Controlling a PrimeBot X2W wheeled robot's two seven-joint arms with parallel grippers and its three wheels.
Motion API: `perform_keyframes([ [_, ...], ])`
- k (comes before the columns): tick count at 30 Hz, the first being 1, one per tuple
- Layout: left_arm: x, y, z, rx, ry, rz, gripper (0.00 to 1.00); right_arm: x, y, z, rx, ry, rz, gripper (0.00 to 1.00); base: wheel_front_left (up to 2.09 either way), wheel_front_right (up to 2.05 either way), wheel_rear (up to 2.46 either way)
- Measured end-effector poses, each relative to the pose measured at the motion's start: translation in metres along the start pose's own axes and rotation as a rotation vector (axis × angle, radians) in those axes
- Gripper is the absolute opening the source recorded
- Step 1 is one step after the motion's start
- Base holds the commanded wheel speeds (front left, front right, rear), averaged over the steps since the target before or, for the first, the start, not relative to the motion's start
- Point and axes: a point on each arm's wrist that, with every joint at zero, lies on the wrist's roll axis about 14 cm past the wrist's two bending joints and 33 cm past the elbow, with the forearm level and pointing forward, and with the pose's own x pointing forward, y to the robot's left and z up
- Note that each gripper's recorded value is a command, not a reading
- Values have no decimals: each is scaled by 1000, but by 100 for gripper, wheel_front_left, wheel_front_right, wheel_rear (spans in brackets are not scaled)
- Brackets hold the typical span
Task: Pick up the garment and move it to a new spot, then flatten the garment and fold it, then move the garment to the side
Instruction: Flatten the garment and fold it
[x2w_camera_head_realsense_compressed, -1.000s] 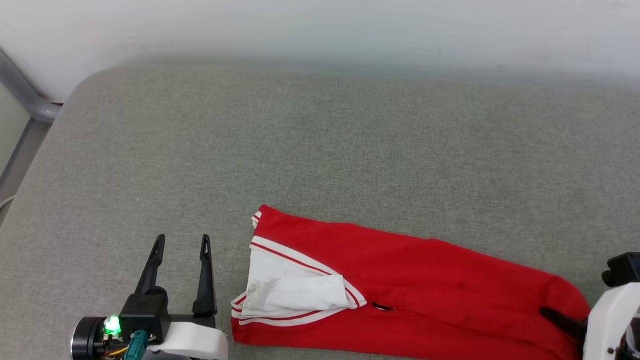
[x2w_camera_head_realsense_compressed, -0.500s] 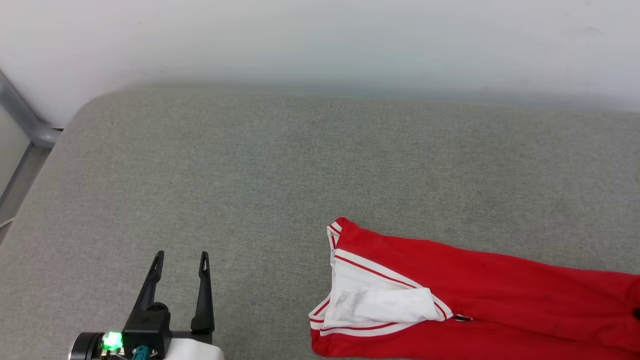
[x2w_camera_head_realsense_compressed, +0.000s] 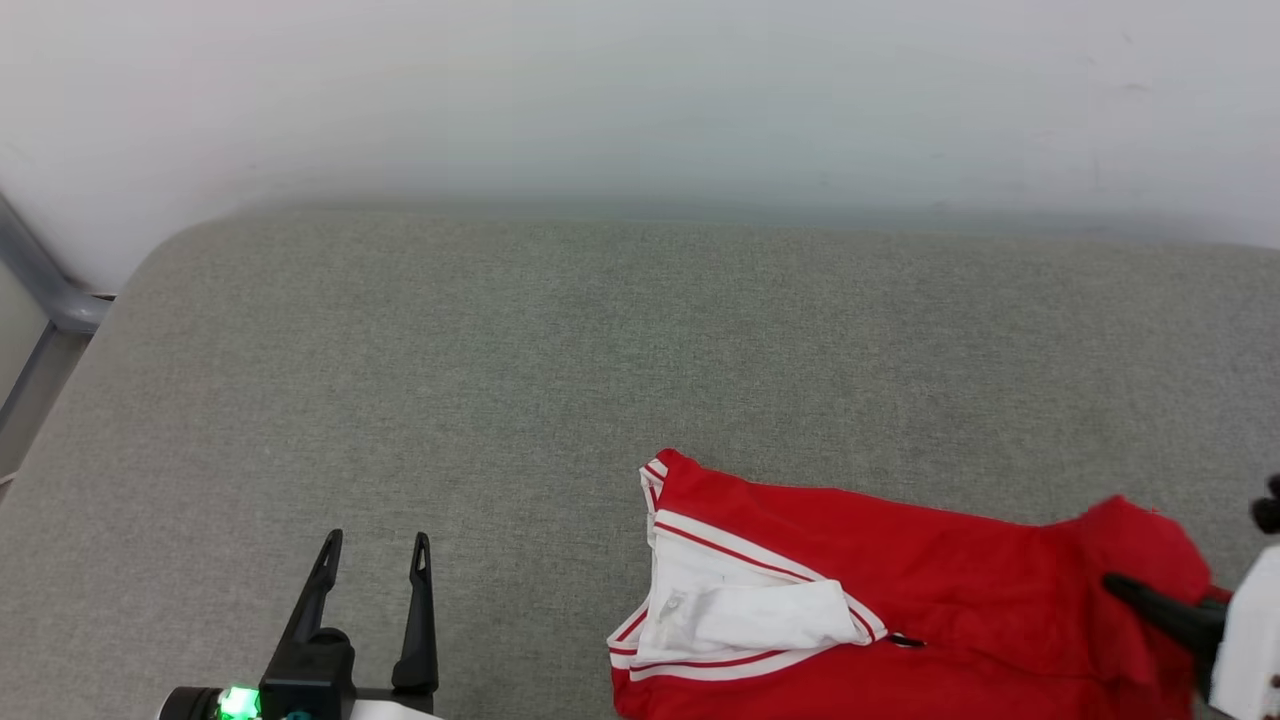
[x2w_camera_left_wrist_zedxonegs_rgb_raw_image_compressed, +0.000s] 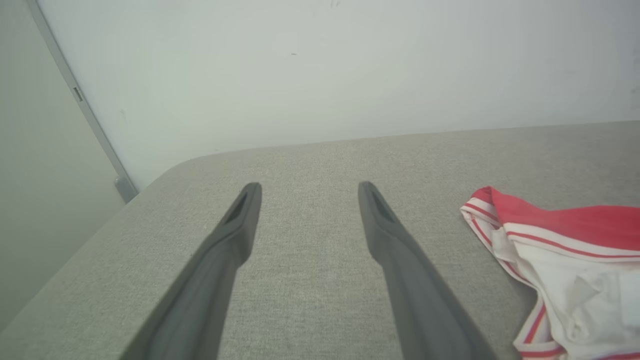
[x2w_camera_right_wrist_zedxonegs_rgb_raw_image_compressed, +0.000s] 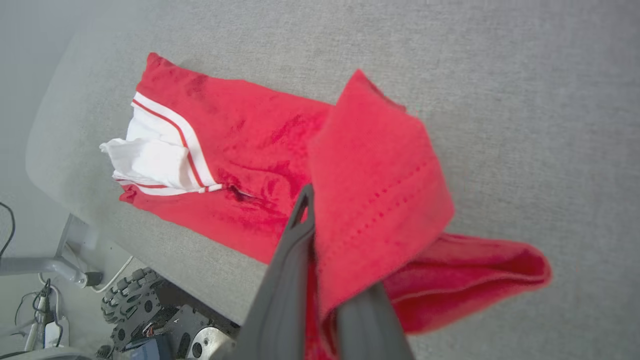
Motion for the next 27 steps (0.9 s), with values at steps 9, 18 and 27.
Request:
perform_keyframes([
  [9, -2, -3, -6, -13, 22, 1, 100, 26, 81, 11, -125, 21, 209, 0, 0, 0, 0],
  [18, 6, 1, -11, -12, 38, 11, 100, 74, 139, 6, -239, 92, 334, 0, 0, 0, 0],
  [27, 12, 4, -16, -10, 51, 24, 100, 118, 178, -8, -301, 139, 402, 0, 0, 0, 0],
])
